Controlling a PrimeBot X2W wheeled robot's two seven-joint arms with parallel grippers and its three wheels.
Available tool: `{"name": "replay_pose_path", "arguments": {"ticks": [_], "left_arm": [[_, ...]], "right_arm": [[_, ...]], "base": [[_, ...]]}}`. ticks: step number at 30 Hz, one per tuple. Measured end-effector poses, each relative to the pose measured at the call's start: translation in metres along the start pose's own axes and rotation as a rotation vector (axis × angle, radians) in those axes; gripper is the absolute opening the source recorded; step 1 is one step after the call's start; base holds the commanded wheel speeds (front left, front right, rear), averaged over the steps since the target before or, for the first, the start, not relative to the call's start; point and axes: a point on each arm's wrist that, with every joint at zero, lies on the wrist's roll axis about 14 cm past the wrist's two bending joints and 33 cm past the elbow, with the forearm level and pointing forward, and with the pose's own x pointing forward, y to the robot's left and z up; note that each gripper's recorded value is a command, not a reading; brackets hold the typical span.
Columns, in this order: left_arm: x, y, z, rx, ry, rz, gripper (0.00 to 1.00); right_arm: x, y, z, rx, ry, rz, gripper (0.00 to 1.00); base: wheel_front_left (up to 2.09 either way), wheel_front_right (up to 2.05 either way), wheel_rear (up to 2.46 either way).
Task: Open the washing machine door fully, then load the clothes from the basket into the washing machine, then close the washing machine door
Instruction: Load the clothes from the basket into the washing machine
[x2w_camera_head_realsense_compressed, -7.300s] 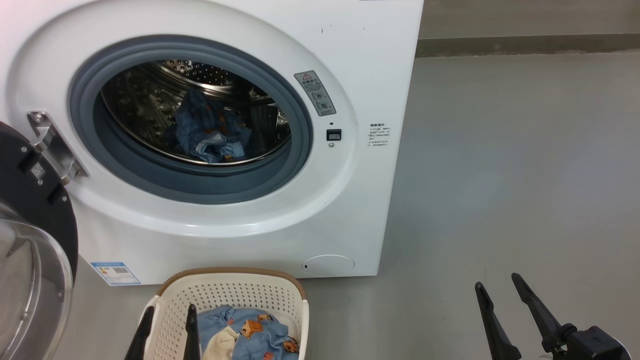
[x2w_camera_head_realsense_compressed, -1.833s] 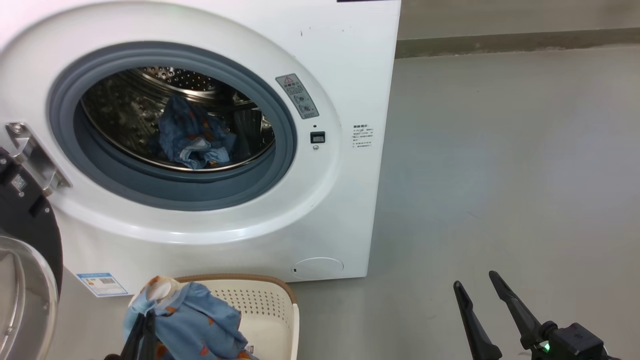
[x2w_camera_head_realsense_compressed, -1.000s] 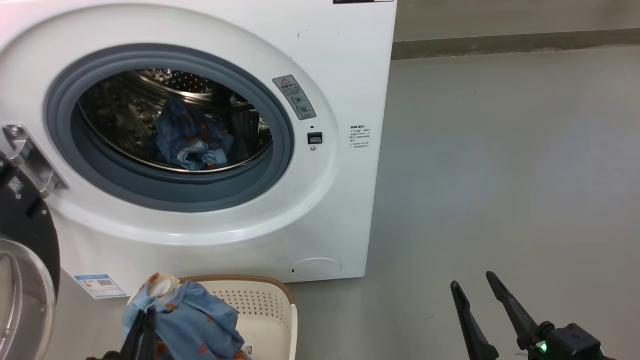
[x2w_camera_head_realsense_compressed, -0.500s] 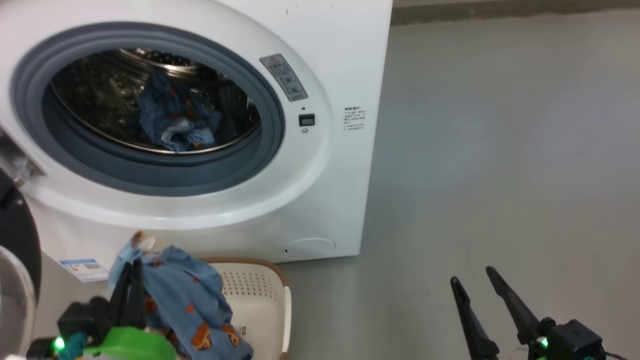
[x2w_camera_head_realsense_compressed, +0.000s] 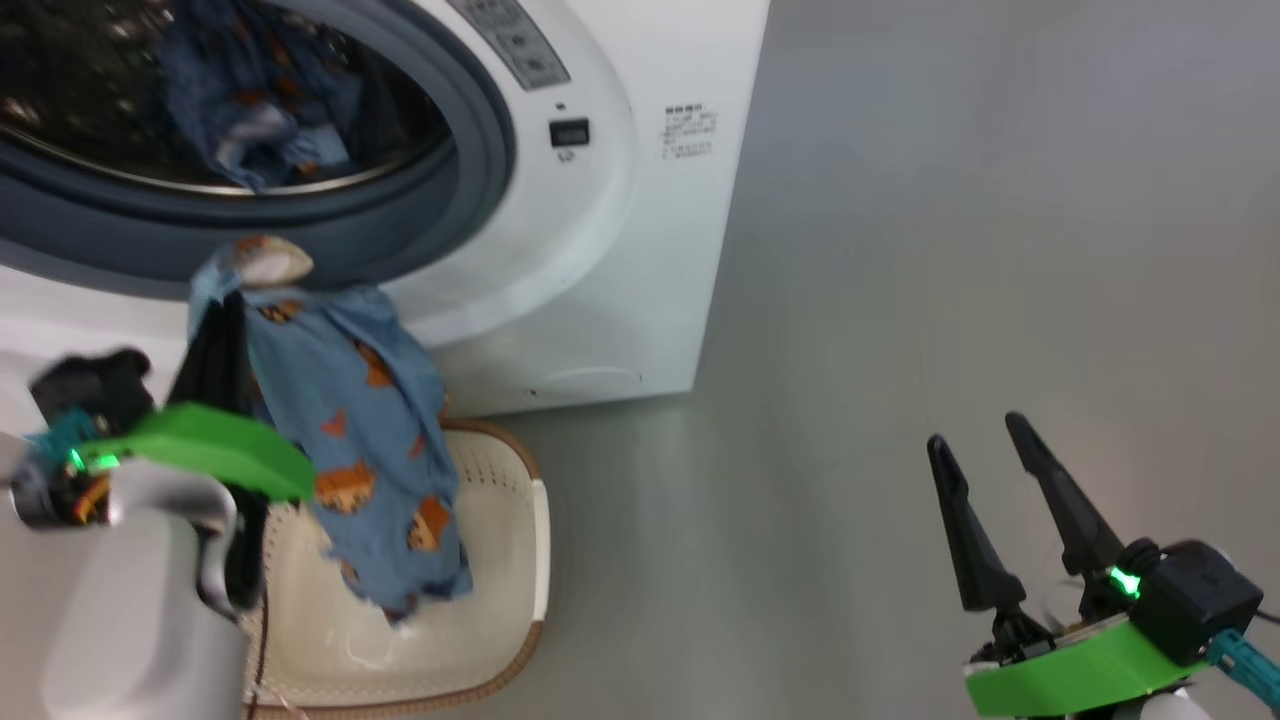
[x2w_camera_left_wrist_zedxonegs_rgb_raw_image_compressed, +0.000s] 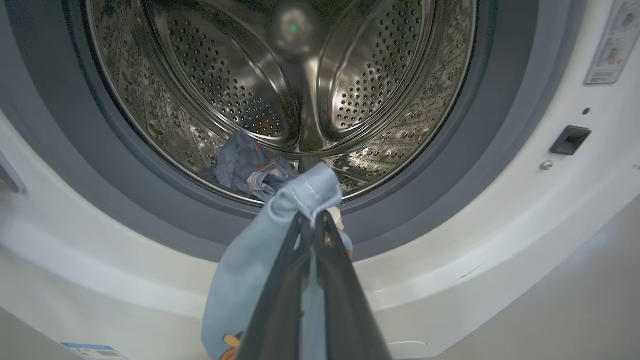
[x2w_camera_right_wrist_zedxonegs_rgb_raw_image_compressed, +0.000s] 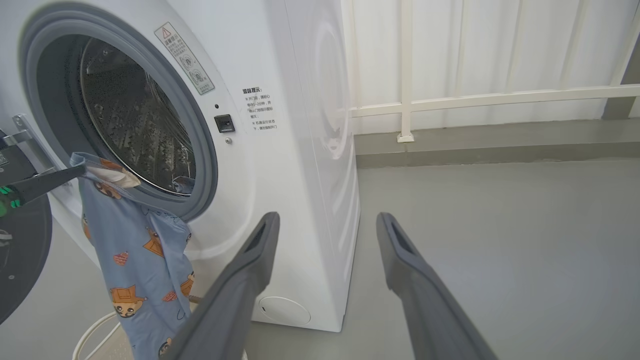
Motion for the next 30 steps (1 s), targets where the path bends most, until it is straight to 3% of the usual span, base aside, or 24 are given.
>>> {"name": "replay_pose_path", "arguments": {"ticks": [8, 18, 30], "left_arm": [[0.067, 0.013, -0.017, -0.008, 0.143, -0.020, 0.00], [0.137, 0.024, -0.023, 0.060, 0.248, -0.046, 0.00], [0.186, 0.025, -0.032, 0.113, 0.314, -0.068, 0.00]], "right_arm": [[0.027, -0.013, -0.022, 0.005, 0.031, -0.017, 1.00], [0.049, -0.025, -0.055, 0.042, 0.078, -0.040, 1.00], [0.041, -0.046, -0.070, 0.039, 0.123, -0.118, 1.00]], "base": [[0.00, 0.00, 0.00], [0.00, 0.00, 0.00], [0.00, 0.00, 0.00]]}}
